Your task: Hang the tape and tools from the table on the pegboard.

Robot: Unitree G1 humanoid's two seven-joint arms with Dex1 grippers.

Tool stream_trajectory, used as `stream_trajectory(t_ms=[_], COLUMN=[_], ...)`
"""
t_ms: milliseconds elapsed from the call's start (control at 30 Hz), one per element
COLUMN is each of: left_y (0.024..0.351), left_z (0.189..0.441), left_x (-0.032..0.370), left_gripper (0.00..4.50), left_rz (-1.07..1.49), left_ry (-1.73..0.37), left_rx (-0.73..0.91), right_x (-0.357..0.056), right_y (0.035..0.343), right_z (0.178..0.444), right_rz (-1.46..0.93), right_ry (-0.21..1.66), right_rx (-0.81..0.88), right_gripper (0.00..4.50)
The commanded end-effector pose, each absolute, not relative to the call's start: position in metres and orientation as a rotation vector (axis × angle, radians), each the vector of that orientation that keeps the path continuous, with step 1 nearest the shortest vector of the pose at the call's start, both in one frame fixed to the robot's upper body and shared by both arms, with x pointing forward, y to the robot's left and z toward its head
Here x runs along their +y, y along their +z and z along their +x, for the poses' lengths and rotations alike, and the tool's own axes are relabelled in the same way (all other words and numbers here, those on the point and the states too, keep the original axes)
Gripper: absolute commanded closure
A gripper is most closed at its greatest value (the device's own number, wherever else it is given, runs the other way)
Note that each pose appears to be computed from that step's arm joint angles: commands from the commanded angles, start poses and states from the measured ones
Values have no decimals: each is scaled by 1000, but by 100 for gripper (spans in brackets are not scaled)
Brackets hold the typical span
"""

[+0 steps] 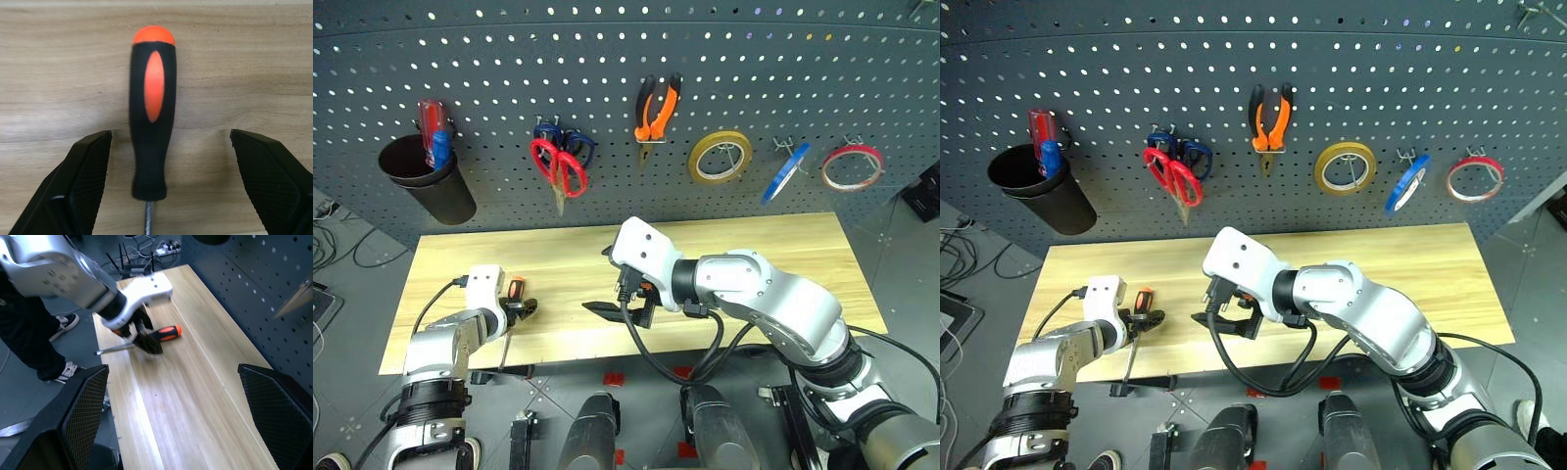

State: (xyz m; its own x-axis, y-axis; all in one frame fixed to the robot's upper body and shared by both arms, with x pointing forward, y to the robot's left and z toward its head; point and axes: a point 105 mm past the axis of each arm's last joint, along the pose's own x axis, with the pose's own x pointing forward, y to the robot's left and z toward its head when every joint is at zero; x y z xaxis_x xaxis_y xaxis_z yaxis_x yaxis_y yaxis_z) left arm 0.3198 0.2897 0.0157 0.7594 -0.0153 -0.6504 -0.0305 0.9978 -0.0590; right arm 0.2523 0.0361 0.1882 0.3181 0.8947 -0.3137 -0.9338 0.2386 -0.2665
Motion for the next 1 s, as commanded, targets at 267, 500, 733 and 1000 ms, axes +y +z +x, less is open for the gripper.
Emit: stream_trajectory(t_ms=[267,500,733,1000], left_y=[0,19,76,172], left_z=[324,325,321,305], left_x=[289,285,265,235], left_gripper=[306,357,357,357], left_rz=[-72,1,93,219], left_ry=[12,-11,-45,-142], left_rx=[724,603,267,-146], right_x=[37,26,13,0], right_y=[200,211,232,264], right_z=[254,272,267,257], right_rz=[-447,-511,-498,-434], right_ry=[1274,1213,1182,1274], right_rx=[66,-11,-91,-201], right_gripper=[0,0,0,0])
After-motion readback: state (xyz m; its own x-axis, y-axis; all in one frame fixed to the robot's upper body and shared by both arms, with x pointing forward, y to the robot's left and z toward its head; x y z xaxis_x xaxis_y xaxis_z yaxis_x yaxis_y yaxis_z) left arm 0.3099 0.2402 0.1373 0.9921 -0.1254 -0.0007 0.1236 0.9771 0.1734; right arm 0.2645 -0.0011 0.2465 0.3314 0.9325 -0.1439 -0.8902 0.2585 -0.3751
